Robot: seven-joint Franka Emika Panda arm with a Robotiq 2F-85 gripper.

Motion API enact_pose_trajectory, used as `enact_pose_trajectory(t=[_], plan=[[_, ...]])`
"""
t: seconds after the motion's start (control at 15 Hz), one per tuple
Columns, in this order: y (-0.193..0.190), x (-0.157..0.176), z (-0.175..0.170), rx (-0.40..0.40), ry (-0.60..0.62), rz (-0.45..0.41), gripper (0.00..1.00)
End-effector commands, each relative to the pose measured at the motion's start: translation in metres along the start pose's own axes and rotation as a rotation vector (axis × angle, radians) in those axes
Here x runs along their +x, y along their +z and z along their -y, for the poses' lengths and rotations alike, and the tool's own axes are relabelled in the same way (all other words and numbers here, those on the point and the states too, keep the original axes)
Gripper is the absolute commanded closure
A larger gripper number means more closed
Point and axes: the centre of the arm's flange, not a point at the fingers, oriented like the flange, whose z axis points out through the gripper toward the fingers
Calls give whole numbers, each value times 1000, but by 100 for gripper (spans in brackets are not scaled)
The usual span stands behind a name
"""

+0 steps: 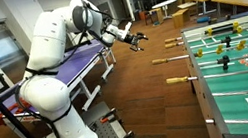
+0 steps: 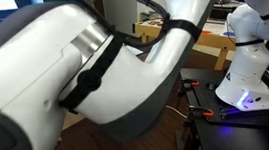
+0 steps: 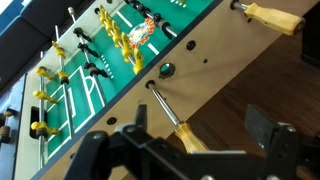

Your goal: Rotate the third handle of the table football slightly anticlockwise

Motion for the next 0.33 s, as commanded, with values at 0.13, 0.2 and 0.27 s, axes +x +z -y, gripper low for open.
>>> enact_pose_trajectory(t=[0.13,0.2,0.27], plan=[[-9,-68,42,1,239,-202,0],[-11,-72,45,-4,281,-240,0],[-11,-76,48,-12,322,-283,0]])
